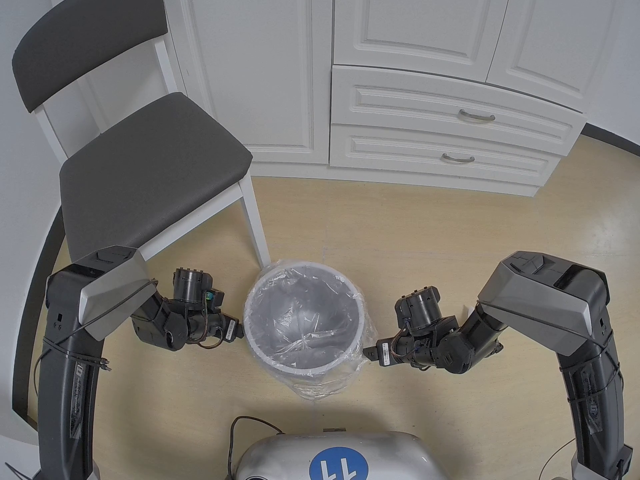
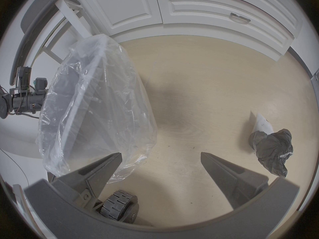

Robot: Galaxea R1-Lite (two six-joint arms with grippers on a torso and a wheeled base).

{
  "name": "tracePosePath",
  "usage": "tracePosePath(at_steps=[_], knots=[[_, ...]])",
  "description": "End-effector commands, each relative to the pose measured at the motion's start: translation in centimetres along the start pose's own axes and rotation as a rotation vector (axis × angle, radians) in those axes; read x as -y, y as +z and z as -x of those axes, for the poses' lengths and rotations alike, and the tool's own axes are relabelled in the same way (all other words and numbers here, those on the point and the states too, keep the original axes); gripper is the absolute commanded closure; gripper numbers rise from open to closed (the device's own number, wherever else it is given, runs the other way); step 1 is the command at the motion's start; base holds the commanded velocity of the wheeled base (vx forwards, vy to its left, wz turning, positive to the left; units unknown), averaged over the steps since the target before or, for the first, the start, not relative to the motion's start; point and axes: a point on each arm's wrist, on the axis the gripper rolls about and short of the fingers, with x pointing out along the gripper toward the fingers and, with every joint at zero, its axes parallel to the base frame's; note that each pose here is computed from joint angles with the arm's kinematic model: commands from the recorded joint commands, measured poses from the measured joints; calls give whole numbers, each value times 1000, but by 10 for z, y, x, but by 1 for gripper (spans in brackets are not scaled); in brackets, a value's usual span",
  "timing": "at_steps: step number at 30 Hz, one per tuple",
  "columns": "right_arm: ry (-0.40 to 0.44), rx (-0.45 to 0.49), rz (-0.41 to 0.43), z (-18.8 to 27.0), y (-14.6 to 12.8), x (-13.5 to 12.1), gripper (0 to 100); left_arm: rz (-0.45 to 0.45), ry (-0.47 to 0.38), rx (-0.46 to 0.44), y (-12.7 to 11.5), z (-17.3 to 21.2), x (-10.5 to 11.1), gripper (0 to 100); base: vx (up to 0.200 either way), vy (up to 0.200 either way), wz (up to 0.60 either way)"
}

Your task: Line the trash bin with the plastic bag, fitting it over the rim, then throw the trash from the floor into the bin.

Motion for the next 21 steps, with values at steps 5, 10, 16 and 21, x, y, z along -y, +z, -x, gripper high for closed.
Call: tracePosePath(at_steps=[5, 10, 16, 21], knots=[[5, -8, 7, 1, -3, -3, 0, 101, 130, -61, 19, -21, 6, 0, 0, 0, 0], [5, -11, 9, 2, -4, -3, 0, 140, 240, -65, 12, -47, 6, 0, 0, 0, 0], [8, -9, 11, 3, -3, -5, 0, 131, 218, -61, 16, -48, 16, 0, 0, 0, 0], [8, -10, 11, 3, -3, -5, 0, 153, 207, -48, 19, -50, 24, 0, 0, 0, 0]])
